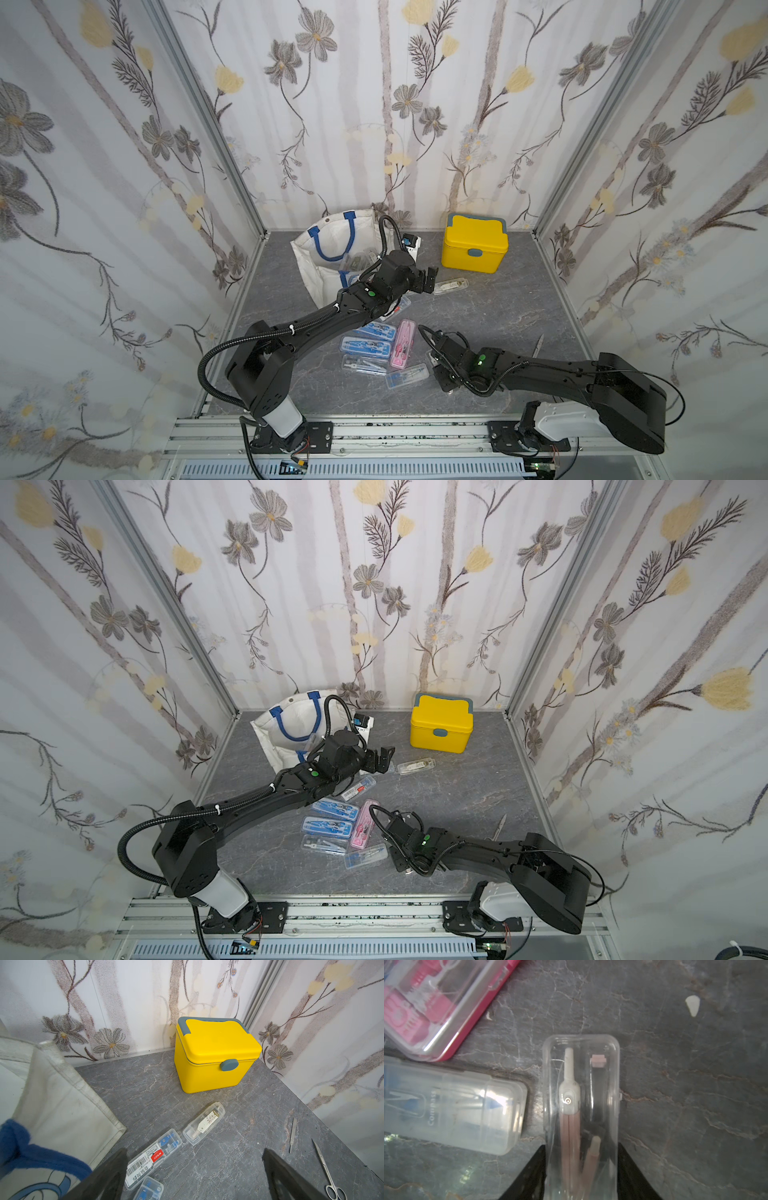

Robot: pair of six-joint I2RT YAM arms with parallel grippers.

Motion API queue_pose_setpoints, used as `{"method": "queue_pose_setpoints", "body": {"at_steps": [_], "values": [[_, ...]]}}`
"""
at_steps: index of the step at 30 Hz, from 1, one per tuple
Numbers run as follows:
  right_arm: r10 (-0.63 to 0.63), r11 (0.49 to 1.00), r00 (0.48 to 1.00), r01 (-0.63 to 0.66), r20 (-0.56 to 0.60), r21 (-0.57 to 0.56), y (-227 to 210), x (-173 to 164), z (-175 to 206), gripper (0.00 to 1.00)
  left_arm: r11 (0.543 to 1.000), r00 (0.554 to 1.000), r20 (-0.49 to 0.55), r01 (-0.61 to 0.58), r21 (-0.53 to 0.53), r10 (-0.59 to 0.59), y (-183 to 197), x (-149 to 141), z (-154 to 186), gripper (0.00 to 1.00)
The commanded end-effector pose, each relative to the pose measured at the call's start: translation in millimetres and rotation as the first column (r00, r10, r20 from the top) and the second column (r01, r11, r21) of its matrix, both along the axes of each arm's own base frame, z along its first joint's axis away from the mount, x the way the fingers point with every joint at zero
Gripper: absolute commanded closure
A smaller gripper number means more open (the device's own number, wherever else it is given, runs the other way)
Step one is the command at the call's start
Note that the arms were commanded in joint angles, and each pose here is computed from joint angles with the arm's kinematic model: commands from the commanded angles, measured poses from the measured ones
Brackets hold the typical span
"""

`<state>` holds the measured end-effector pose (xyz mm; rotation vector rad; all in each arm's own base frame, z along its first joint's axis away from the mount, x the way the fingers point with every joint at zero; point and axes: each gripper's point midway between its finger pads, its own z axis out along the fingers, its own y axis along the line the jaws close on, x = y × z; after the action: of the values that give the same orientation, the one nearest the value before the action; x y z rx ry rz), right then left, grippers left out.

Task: Put the compass set into the canvas bag
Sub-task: Pick up the compass set at the center of the board.

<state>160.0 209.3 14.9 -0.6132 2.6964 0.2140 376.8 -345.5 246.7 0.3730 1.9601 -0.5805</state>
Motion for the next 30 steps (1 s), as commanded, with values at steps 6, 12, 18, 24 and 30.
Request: {"method": "queue_pose_setpoints", "body": {"at_steps": [6,12,18,24,30], "values": [[-0.034,0.997,0.999,0.037,0.037,-0.073,-15,7,-4,0.58,0.999,0.999,0.000,-0.050,0.002,0.050,7,9,-4,0.00],[-0.111,0.993,0.988,0.105,0.105,0.060,1,32,13,0.66,0.998,0.998,-0.036,-0.061,-0.033,0.060,8,13,-10,0.00],[-0.229,0.951,0.949,0.171,0.216,0.257,13,78,60,0.67,0.997,0.997,-0.068,-0.040,-0.063,0.036,3,14,-13,0.00],[-0.317,0.896,0.888,0.165,0.334,0.413,13,119,120,0.67,0.992,0.995,-0.088,0.026,-0.122,-0.037,-8,8,-12,0.00],[-0.340,0.846,0.856,0.098,0.388,0.525,11,140,162,0.67,0.968,0.985,-0.089,0.126,-0.216,-0.149,-21,-2,-1,0.00]]}}
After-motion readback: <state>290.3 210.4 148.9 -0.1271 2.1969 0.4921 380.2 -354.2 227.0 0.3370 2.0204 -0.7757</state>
